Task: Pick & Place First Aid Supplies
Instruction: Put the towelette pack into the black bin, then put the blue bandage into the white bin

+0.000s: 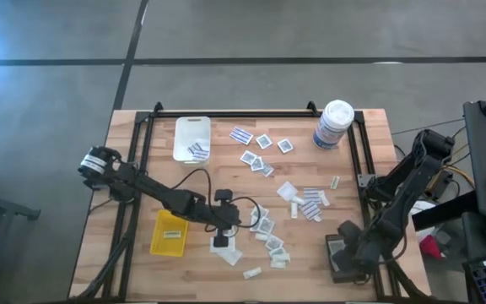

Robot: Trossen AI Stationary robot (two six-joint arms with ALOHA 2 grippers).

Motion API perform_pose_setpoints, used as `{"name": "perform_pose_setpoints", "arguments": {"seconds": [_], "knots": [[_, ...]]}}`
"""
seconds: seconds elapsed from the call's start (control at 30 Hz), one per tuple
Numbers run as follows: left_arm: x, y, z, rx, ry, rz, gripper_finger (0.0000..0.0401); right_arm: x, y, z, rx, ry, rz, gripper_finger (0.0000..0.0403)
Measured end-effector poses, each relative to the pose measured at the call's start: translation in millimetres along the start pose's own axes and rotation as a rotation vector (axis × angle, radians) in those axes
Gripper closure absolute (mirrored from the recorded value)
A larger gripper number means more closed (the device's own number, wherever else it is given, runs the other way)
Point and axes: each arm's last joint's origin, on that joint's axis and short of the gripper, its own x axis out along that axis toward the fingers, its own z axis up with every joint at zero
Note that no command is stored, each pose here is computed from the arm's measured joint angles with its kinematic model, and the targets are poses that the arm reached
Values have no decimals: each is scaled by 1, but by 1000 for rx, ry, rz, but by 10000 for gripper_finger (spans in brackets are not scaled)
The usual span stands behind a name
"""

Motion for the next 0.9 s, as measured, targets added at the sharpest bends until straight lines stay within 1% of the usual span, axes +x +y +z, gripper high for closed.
{"name": "perform_pose_setpoints", "arguments": {"seconds": [0.1,0.33,0.5,0.57,0.7,0.9], "knots": [[0,0,0,8,0,0,401,4,1,-1,23,26,-31,377],[-1,0,0,20,7,1,401,5,0,-1,20,27,-40,320],[-14,3,2,25,25,5,401,-4,-1,-1,68,37,-10,294],[-23,3,5,24,20,3,401,-8,-2,0,77,23,20,289],[-38,2,6,23,34,-5,401,-14,-1,2,73,-64,102,287],[-54,-7,-1,8,96,-22,401,-24,8,4,25,-256,255,297]]}}
